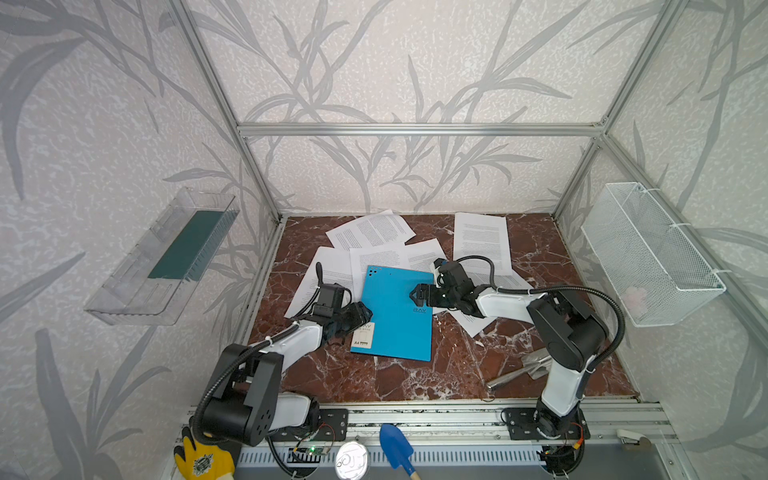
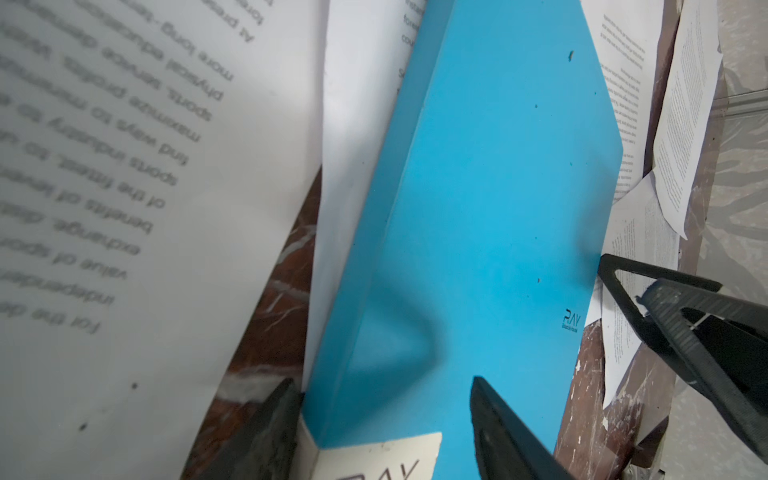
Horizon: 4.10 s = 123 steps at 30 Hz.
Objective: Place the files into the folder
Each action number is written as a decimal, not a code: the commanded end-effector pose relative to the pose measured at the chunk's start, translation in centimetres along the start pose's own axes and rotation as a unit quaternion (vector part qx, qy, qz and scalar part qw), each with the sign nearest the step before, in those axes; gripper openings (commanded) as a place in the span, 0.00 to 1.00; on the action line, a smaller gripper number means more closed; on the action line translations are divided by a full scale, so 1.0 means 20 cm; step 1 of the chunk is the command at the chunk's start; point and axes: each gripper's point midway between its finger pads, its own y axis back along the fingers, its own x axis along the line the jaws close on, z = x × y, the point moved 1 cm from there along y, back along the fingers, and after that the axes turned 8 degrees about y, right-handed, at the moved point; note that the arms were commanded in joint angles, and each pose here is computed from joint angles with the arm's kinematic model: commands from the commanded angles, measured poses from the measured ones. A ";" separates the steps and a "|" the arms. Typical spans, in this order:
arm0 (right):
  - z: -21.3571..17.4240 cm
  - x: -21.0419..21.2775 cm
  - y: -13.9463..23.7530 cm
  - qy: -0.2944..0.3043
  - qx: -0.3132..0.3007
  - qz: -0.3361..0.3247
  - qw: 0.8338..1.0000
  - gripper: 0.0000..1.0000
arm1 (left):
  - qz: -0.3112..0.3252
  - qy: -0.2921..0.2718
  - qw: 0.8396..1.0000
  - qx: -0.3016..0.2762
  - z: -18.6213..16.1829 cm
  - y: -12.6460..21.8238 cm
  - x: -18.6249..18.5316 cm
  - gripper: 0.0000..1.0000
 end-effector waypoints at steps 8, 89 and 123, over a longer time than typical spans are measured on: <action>0.08 0.25 0.12 0.054 -0.009 0.098 0.994 0.98 | -0.001 -0.017 0.999 0.030 -0.08 -0.11 -0.09 0.68; -0.18 -0.08 0.24 -0.069 0.003 0.092 0.993 0.99 | -0.364 0.068 0.929 -0.009 -0.45 0.11 -0.53 0.78; 0.02 0.05 0.45 -0.016 -0.050 0.105 0.993 0.99 | -0.396 0.036 0.917 -0.018 -0.41 0.13 -0.69 0.61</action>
